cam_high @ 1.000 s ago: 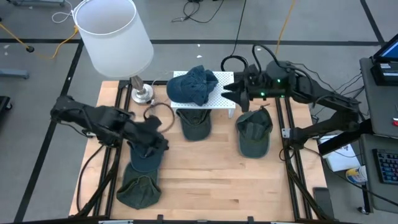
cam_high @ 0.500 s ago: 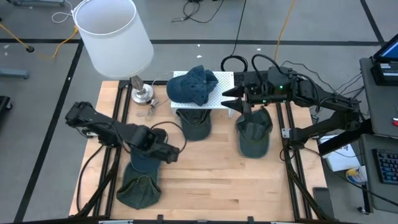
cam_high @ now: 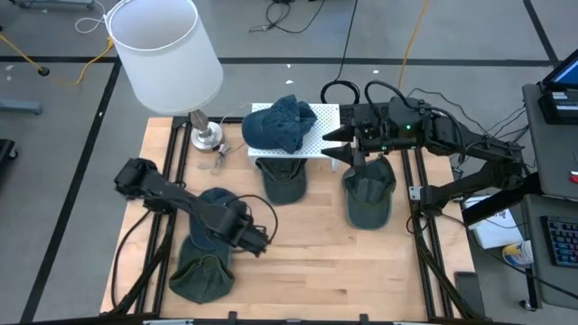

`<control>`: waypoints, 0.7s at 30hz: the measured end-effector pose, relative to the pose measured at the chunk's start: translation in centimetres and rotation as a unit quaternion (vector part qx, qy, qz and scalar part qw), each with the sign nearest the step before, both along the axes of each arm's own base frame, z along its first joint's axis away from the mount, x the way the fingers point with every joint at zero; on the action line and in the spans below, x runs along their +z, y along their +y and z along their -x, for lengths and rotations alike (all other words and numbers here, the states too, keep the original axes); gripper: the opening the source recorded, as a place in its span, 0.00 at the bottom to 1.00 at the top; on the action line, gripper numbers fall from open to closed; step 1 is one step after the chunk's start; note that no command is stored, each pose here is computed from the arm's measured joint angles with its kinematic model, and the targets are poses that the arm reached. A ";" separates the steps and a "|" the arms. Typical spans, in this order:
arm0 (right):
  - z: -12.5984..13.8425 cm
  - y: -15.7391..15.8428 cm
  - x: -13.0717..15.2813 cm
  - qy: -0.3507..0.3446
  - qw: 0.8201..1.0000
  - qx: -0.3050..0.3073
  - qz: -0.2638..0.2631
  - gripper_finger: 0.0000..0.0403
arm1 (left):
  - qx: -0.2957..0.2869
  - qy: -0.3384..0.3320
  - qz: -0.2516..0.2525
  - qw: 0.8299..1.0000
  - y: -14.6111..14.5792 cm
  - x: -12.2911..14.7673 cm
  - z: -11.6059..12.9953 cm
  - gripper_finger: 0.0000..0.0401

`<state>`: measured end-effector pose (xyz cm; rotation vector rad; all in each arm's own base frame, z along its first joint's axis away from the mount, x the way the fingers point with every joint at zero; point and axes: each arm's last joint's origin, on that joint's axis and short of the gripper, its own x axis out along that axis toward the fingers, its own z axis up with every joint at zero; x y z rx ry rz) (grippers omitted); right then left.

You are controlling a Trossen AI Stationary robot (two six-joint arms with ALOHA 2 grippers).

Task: Pick & Place hat
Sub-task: Stack the blue cap on the blue caps on the shelf

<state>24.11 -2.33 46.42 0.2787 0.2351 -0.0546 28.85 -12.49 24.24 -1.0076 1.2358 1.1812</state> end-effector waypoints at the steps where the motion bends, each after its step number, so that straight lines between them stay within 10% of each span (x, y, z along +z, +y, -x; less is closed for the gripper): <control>1: 0.0 0.0 0.0 0.001 1.000 0.001 0.002 0.49 | 0.002 0.009 -0.004 1.000 -0.1 -0.3 0.0 0.50; 21: 0.0 0.1 -0.1 0.007 1.000 0.003 0.007 0.49 | 0.021 0.093 -0.097 0.991 -0.8 -4.9 -0.9 0.50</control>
